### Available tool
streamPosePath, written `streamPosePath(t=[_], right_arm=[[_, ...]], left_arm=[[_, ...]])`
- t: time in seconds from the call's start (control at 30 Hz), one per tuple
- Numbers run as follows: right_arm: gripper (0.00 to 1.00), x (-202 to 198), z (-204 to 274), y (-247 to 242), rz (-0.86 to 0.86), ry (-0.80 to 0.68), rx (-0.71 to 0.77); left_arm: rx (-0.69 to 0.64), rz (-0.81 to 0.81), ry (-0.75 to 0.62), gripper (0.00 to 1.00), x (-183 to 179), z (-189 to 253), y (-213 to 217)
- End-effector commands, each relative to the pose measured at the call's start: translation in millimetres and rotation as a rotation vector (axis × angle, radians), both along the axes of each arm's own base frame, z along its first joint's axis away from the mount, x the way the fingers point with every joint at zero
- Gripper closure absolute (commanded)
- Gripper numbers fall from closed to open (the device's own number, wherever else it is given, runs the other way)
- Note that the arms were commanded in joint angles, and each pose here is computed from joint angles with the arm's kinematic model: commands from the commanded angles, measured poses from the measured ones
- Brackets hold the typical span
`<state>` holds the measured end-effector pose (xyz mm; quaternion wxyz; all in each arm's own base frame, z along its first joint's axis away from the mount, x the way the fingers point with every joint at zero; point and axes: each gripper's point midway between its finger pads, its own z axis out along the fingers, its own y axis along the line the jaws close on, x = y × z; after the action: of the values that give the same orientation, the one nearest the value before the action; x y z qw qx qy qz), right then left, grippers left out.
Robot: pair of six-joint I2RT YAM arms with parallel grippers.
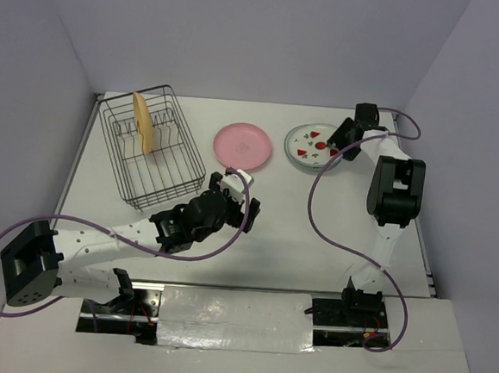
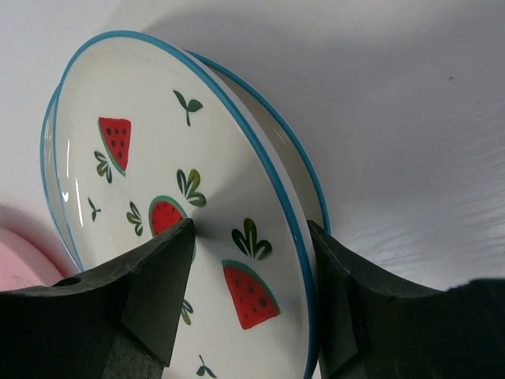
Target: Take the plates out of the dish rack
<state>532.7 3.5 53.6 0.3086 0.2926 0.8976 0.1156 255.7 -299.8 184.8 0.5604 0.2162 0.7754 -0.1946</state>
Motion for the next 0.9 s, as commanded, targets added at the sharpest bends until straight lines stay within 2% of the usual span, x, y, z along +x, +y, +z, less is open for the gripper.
streamPosePath(t=[0.0,0.23,0.3,0.87], right_arm=[[0.37,-8.1,8.1,-14.0,-0.022,0.034,-0.097],[0.34,-14.6,10.4,-19.0,-0.027,0.077,-0.151],[0.27,-16.2,13.7,-19.9,-0.029,0.075,-0.16],[0.26,-11.2,3.4,-18.1,-0.02,0.106,-0.179]], left_arm=[[-0.069,0.01,-0.044,0.01,3.9,28.6,-2.3],[-0.057,0.036,-0.052,0.01,6.4,28.7,3.0],[-0.061,0.039,-0.057,0.01,6.6,30.3,3.9],[-0.05,0.058,-0.068,0.01,8.5,29.4,7.8]])
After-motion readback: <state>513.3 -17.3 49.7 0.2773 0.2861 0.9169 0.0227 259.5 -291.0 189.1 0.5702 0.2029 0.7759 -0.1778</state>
